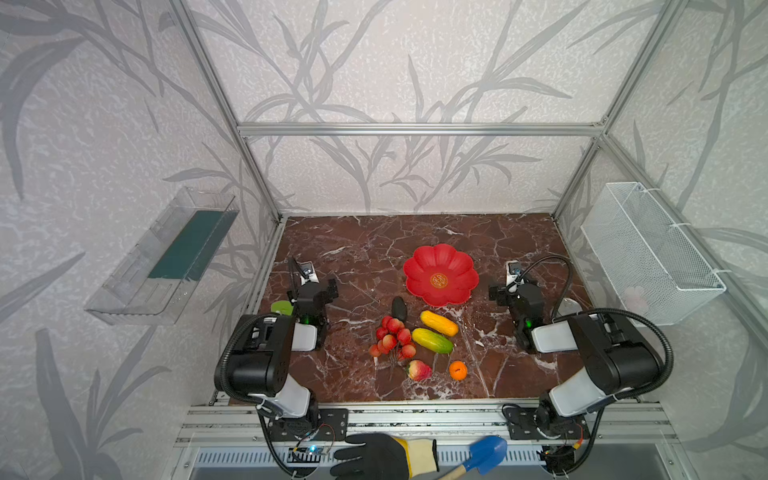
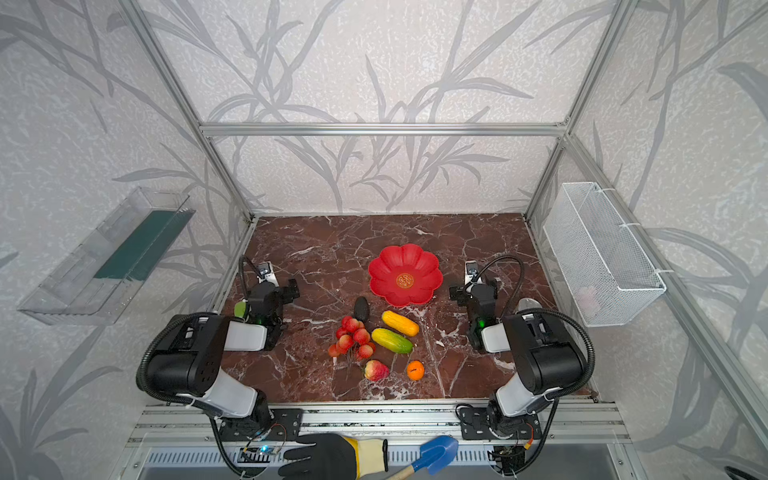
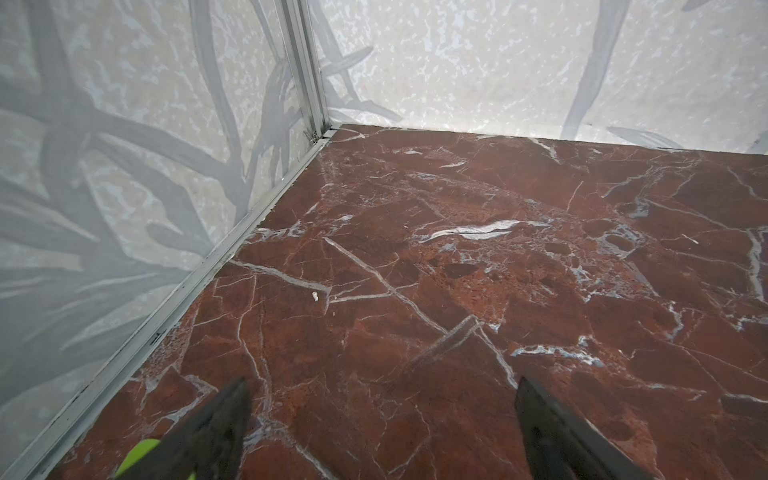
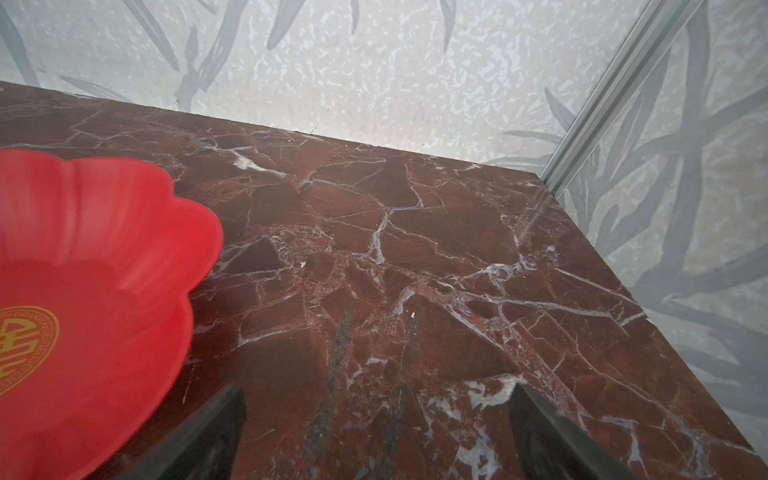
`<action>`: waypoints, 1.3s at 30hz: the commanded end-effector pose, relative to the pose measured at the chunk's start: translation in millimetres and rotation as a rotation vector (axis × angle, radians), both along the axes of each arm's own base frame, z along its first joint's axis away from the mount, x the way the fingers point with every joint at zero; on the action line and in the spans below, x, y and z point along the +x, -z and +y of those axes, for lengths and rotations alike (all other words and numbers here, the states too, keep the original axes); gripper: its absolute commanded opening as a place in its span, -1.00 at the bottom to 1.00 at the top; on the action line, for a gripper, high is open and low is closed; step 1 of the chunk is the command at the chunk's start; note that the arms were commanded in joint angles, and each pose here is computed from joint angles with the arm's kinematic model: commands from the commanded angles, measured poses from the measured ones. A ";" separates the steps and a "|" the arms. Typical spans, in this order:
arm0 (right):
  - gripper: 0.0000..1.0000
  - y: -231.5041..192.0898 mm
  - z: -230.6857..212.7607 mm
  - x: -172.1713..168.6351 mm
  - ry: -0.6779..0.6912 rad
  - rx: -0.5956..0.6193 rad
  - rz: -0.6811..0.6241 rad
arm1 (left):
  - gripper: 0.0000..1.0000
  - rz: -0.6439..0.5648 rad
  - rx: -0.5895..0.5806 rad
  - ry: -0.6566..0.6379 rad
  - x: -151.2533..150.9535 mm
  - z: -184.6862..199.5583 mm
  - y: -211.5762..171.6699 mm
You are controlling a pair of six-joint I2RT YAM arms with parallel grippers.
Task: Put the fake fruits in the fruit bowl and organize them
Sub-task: 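Raise both grippers from the rest pose toward the fruits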
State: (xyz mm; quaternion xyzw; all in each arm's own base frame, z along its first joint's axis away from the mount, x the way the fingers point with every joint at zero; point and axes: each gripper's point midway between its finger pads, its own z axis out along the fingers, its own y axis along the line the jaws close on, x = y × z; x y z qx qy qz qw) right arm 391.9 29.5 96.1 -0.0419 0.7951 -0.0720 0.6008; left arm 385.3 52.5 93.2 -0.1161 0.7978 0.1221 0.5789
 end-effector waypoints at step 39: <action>0.93 -120.6 60.4 -39.8 -0.245 0.512 0.120 | 0.98 -0.397 -0.377 -0.168 -54.0 12.7 -129.2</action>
